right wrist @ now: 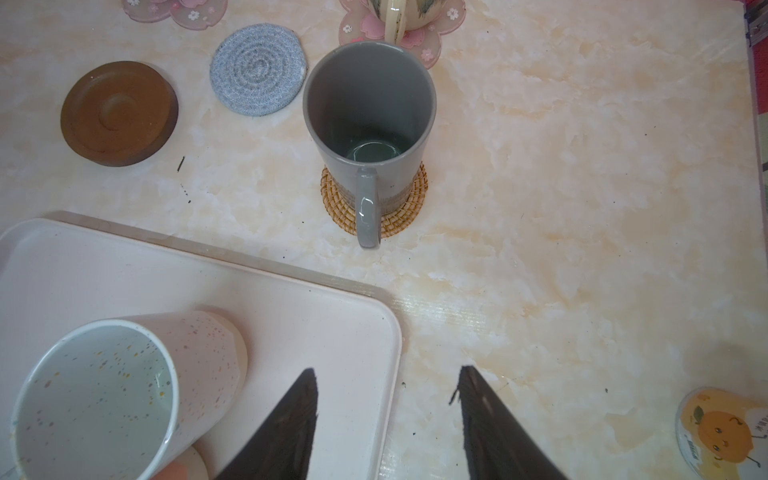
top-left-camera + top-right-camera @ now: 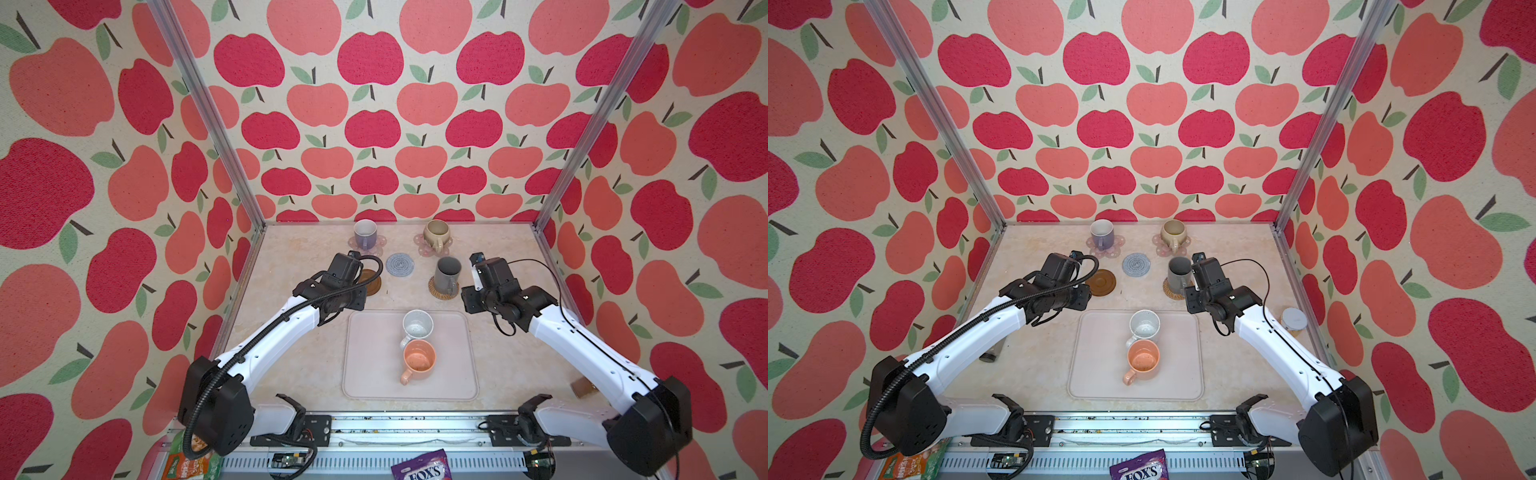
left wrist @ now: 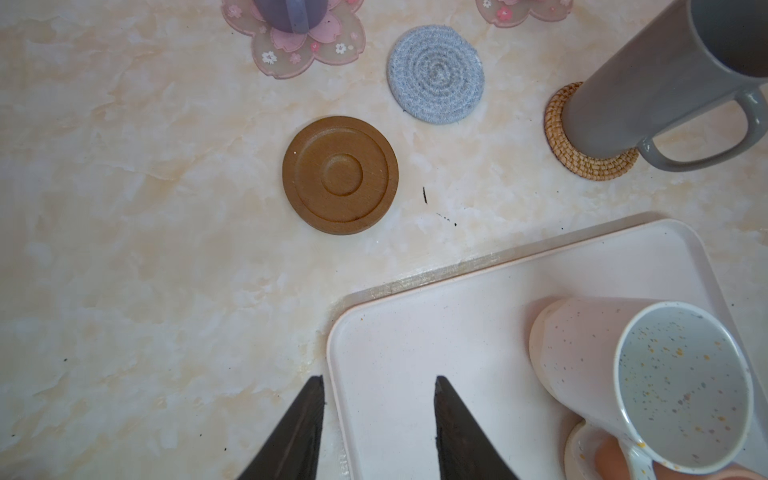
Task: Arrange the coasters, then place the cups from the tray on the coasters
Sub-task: 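Open the right gripper and lift it off the grey mug, then move the left gripper down over the white speckled mug on the tray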
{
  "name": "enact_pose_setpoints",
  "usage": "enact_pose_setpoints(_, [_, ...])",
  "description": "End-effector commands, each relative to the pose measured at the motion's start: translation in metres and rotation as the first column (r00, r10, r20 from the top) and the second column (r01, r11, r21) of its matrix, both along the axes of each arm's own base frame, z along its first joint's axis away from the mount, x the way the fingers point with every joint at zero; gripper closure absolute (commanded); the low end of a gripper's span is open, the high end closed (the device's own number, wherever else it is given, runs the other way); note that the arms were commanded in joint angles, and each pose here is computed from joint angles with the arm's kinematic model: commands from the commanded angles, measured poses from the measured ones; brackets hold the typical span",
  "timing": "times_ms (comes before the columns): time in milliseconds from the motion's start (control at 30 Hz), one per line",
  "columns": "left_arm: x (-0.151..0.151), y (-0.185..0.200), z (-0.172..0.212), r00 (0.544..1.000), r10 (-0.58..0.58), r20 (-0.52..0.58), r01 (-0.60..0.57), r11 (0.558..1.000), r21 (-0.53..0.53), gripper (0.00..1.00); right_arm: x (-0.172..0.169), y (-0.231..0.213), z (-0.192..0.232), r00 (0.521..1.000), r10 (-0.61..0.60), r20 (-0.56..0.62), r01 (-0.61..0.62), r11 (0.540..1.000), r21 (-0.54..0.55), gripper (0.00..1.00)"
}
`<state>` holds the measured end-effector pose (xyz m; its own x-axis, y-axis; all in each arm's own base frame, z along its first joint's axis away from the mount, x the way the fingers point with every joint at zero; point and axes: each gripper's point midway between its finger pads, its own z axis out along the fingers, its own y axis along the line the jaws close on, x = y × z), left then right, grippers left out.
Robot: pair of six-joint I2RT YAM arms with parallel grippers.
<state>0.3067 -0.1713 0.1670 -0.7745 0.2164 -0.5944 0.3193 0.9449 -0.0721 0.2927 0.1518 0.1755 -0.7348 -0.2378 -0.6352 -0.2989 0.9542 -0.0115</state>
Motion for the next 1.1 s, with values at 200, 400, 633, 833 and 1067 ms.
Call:
enact_pose_setpoints(200, [-0.046, -0.015, -0.017, 0.992, -0.107, -0.060, 0.108, 0.994, 0.006, 0.54, -0.021, -0.012, -0.009, 0.999, -0.038, -0.031, 0.038, 0.999, 0.005, 0.41])
enact_pose_setpoints(400, [-0.069, -0.048, -0.022, 0.970, -0.234, -0.071, 0.227, 0.970, -0.087, 0.53, -0.025, -0.017, -0.012, 0.998, -0.055, -0.043, 0.055, 0.998, 0.001, 0.41])
enact_pose_setpoints(633, [-0.092, -0.080, -0.034, 0.931, -0.350, -0.106, 0.338, 0.934, -0.118, 0.48, -0.031, -0.019, -0.013, 0.996, -0.072, -0.051, 0.073, 0.997, 0.019, 0.40])
enact_pose_setpoints(833, [-0.097, -0.098, -0.046, 0.908, -0.394, -0.142, 0.380, 0.918, -0.114, 0.48, -0.034, -0.022, -0.013, 0.995, -0.082, -0.052, 0.083, 0.996, 0.014, 0.39])
enact_pose_setpoints(1067, [-0.102, -0.114, -0.058, 0.881, -0.435, -0.185, 0.422, 0.900, -0.108, 0.48, -0.037, -0.026, -0.013, 0.995, -0.087, -0.052, 0.088, 0.996, 0.011, 0.38])
